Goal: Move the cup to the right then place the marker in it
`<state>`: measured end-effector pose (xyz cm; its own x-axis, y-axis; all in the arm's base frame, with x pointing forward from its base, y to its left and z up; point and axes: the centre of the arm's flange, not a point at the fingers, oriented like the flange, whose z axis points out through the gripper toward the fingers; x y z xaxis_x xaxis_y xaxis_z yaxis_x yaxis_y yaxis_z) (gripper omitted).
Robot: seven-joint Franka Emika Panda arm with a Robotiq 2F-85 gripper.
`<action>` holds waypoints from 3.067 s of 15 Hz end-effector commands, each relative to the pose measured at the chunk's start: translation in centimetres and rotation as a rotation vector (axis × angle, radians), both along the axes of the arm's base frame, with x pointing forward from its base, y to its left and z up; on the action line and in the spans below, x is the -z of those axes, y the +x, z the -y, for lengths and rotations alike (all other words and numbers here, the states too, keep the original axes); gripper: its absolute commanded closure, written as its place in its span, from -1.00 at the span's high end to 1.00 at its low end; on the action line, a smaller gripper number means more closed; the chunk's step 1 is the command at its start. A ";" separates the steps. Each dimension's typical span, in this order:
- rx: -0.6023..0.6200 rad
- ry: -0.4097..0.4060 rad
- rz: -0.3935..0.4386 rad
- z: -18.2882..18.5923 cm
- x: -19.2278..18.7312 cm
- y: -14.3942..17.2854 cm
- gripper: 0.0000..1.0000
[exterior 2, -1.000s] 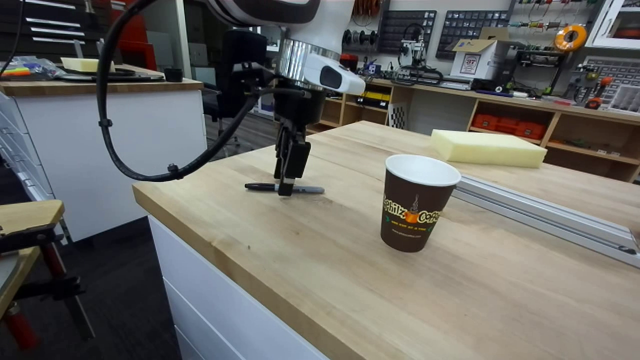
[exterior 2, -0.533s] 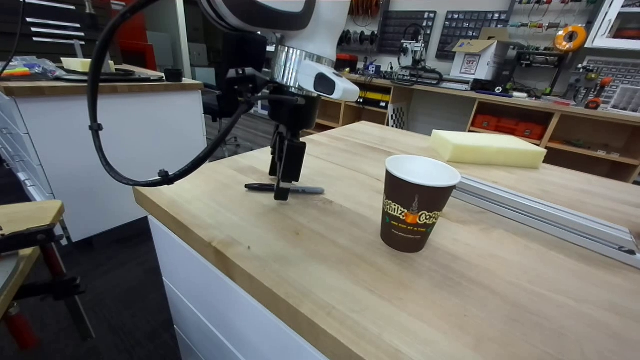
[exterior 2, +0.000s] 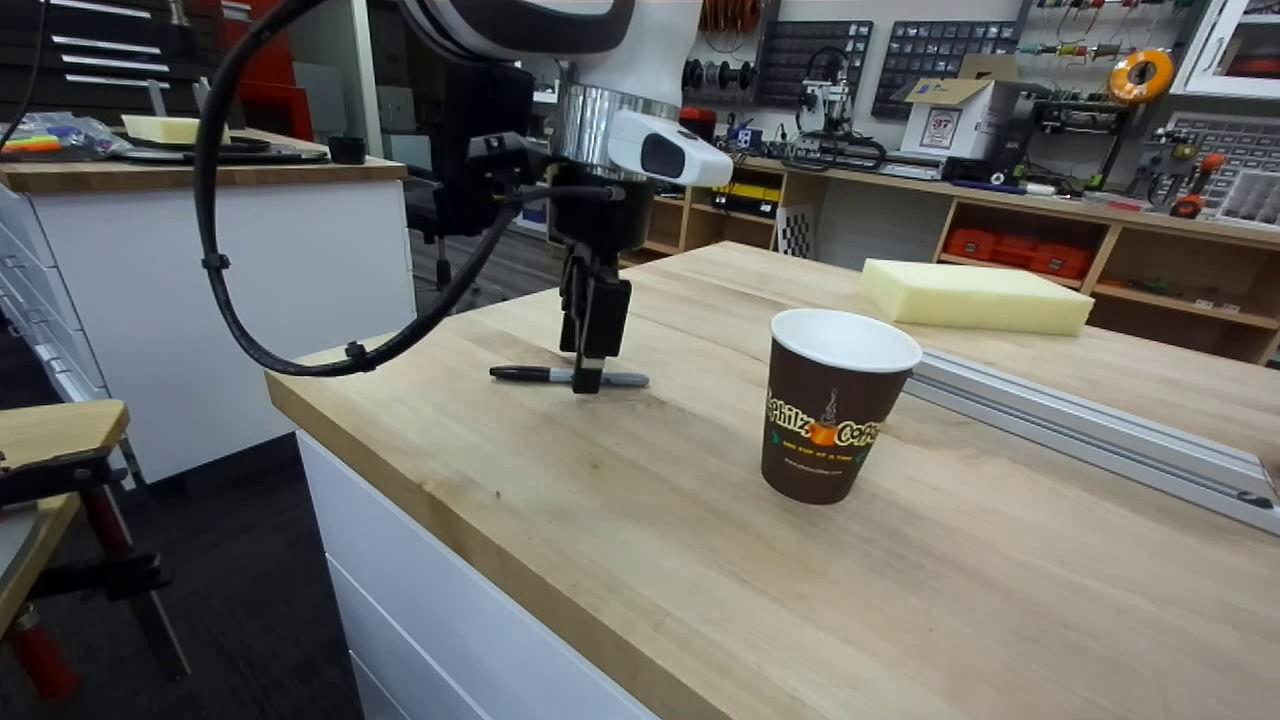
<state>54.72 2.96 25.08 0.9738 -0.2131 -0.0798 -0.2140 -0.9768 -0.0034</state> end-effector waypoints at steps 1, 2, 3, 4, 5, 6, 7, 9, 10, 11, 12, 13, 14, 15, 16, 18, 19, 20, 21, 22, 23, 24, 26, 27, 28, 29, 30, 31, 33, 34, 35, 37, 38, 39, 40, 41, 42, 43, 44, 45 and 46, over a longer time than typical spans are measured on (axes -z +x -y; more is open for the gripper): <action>0.009 -0.026 0.035 -0.1 0.0 0.1 0.06; 0.007 -0.030 0.041 -0.1 0.1 0.1 -0.06; 0.005 -0.034 0.045 -0.1 0.1 0.2 -0.21; 0.004 -0.037 0.048 -0.1 0.1 0.2 -0.34; 0.004 -0.039 0.053 -0.1 0.1 0.2 -0.48; 0.003 -0.039 0.056 -0.1 -0.1 0.2 -0.59; 0.002 -0.040 0.058 -0.2 -0.1 0.3 -0.74; -0.002 -0.040 0.058 -0.2 -0.3 0.4 -0.99; -0.003 -0.041 0.056 -0.2 -0.4 0.4 -1.00; -0.003 -0.041 0.049 -0.2 -0.5 0.5 -1.00; -0.003 -0.041 0.040 -0.2 -0.7 0.4 -0.94; -0.006 -0.037 0.034 -0.2 -0.9 0.5 -0.94; -0.008 -0.038 0.028 -0.1 -1.2 0.5 -0.94; -0.010 -0.040 0.024 -0.1 -1.6 0.5 -0.94; -0.013 -0.040 0.019 0.0 -1.9 0.6 -0.94; -0.015 -0.052 0.005 0.2 -2.6 0.8 -0.94; -0.018 -0.056 0.000 0.5 -3.1 1.0 -0.94; -0.017 -0.063 -0.009 0.8 -3.7 1.3 -0.94; -0.017 -0.068 -0.011 1.0 -4.1 1.5 -0.94; -0.014 -0.079 -0.004 1.3 -4.6 1.7 -0.94; -0.012 -0.084 0.005 1.6 -5.0 2.0 -0.94; -0.010 -0.090 0.019 2.3 -5.6 2.7 -0.94; -0.002 -0.101 0.054 3.9 -6.9 4.1 -0.94; 0.005 -0.113 0.075 4.7 -7.5 4.7 -0.94; 0.013 -0.119 0.091 5.7 -8.1 5.4 -0.94; 0.020 -0.123 0.100 6.4 -8.8 5.8 -0.94; 0.029 -0.125 0.107 7.2 -9.3 6.3 -0.94; 0.035 -0.123 0.111 7.8 -9.9 6.6 -0.94; 0.040 -0.101 0.097 8.8 -10.9 7.1 -0.94; 0.045 -0.100 0.086 9.1 -11.2 7.2 -0.94; 0.049 -0.098 0.081 9.4 -11.5 7.3 -0.94; 0.054 -0.100 0.072 9.8 -11.9 7.5 -0.94; 0.053 -0.099 0.071 9.9 -12.1 7.5 -0.94; 0.053 -0.101 0.070 10.0 -12.2 7.6 -0.94; 0.054 -0.106 0.073 10.0 -12.3 7.7 -0.94; 0.055 -0.108 0.078 10.1 -12.4 7.7 -0.94; 0.056 -0.104 0.084 10.2 -12.4 7.8 -0.94; 0.057 -0.101 0.083 10.3 -12.4 7.9 -0.94; 0.057 -0.099 0.081 10.4 -12.5 7.9 -0.94; 0.057 -0.097 0.082 10.4 -12.5 7.9 -0.94; 0.059 -0.098 0.081 10.5 -12.7 7.9 -0.94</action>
